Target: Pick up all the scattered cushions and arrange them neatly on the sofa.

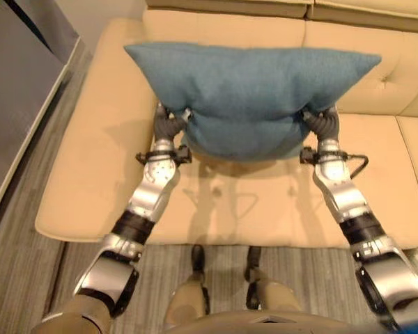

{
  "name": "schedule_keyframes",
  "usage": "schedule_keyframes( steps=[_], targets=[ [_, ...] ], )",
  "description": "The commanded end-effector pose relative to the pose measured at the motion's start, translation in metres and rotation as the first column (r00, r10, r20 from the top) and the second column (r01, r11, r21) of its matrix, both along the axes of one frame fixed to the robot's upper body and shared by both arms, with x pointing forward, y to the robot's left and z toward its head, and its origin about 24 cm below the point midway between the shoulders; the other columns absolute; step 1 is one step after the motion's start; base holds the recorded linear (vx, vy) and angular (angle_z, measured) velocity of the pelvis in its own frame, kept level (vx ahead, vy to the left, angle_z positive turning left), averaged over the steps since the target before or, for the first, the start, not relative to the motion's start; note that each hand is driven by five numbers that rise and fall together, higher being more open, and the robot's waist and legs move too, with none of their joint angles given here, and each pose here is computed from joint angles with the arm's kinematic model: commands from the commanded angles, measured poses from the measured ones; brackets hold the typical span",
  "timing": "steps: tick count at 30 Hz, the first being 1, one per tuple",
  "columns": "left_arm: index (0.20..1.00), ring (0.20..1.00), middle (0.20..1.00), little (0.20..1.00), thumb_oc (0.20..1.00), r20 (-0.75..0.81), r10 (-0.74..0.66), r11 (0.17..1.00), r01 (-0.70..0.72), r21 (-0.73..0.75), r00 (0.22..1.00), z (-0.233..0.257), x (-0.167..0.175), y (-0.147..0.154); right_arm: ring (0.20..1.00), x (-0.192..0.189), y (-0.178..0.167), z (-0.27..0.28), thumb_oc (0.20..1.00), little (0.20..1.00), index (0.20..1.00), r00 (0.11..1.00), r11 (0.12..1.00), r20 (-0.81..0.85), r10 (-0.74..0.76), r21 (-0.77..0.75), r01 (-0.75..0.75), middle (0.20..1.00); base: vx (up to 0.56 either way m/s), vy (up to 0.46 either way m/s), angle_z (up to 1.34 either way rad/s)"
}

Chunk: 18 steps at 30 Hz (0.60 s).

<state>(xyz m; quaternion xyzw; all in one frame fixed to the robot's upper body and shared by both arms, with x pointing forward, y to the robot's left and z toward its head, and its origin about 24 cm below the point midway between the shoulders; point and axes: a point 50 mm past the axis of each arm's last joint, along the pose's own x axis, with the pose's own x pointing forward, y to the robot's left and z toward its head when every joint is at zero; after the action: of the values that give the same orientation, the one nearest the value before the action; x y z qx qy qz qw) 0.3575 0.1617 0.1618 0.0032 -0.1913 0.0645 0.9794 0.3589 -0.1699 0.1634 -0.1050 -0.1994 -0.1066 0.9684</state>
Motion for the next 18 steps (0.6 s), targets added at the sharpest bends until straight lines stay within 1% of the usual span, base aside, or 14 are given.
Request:
schedule_keyframes(
  steps=[1,5,12,16,18],
  targets=[
    [0.2,0.2,0.2,0.2,0.2,0.277,-0.127,0.991,0.111,0.074,0.953,0.075,0.008,-0.036,0.2,0.004,0.036,0.08,0.2,0.2,0.2,0.947,0.99,0.291,0.136,-0.009,-0.14,0.2,-0.01,0.006,0.07],
    [0.2,0.2,0.2,0.2,0.2,0.312,-0.075,0.99,0.032,0.14,0.947,0.104,0.02,-0.026,0.2,0.016,0.028,0.106,0.2,0.2,0.2,0.946,0.996,0.312,0.086,-0.019,-0.085,0.2,0.0,0.001,0.05],
    [0.2,0.2,0.2,0.2,0.2,0.336,-0.024,0.981,-0.042,0.188,0.942,0.137,0.031,-0.019,0.2,0.028,0.016,0.135,0.2,0.2,0.2,0.948,1.0,0.318,0.016,-0.029,-0.007,0.2,0.01,-0.008,0.05],
    [0.2,0.2,0.2,0.2,0.2,0.318,-0.009,0.979,-0.057,0.197,0.948,0.142,0.036,-0.017,0.2,0.033,0.012,0.143,0.2,0.2,0.2,0.953,0.999,0.304,-0.009,-0.033,0.019,0.2,0.01,-0.018,0.09],
    [0.2,0.2,0.2,0.2,0.2,0.294,0.019,0.975,-0.083,0.207,0.956,0.146,0.041,-0.011,0.2,0.038,0.008,0.149,0.2,0.2,0.2,0.959,0.997,0.281,-0.028,-0.065,0.049,0.2,0.01,-0.048,0.06]
  ],
)
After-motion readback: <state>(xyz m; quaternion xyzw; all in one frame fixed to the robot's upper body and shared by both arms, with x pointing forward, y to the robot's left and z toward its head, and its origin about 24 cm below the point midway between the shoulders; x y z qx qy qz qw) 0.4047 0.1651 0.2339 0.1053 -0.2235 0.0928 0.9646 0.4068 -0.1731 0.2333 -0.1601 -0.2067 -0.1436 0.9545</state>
